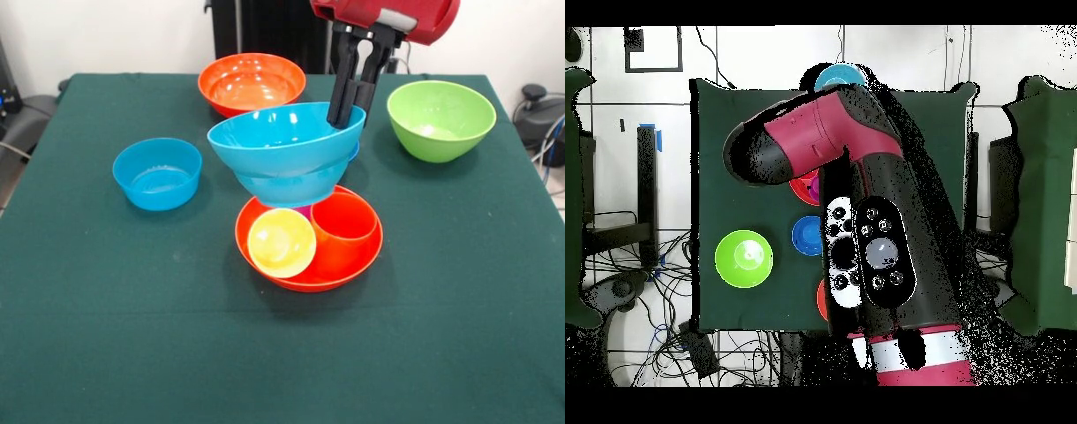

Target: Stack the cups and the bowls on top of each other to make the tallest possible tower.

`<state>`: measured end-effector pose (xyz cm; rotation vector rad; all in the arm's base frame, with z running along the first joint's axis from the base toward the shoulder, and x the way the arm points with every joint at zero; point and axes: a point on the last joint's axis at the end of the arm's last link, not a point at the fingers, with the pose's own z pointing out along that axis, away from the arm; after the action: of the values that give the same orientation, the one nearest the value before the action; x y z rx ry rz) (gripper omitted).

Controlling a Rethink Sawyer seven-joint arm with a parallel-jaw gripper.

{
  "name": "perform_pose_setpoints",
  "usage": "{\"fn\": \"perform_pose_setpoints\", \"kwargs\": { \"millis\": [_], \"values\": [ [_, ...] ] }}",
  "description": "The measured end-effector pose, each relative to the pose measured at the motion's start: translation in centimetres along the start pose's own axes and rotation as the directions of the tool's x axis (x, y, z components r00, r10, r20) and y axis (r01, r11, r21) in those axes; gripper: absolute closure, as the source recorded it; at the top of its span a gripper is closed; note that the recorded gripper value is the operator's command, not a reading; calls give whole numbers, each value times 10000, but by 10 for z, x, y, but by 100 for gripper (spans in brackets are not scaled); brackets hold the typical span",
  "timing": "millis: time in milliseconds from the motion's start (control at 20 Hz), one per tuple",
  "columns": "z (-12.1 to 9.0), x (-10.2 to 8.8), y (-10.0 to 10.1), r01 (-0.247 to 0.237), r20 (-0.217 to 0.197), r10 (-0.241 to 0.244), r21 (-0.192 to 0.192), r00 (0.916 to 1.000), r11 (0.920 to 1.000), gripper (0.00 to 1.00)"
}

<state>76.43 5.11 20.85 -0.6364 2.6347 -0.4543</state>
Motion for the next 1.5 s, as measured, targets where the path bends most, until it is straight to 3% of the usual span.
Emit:
{"fn": "perform_pose_setpoints", "kwargs": {
  "millis": [850,1150,1500],
  "values": [
    [2,1,3,-80,-73,80,-111,9999,9999,100],
    [2,9,6,-213,-761,192,-272,9969,9994,100],
    [0,28,11,-423,-2262,292,-535,9736,9977,100]
  ]
}}
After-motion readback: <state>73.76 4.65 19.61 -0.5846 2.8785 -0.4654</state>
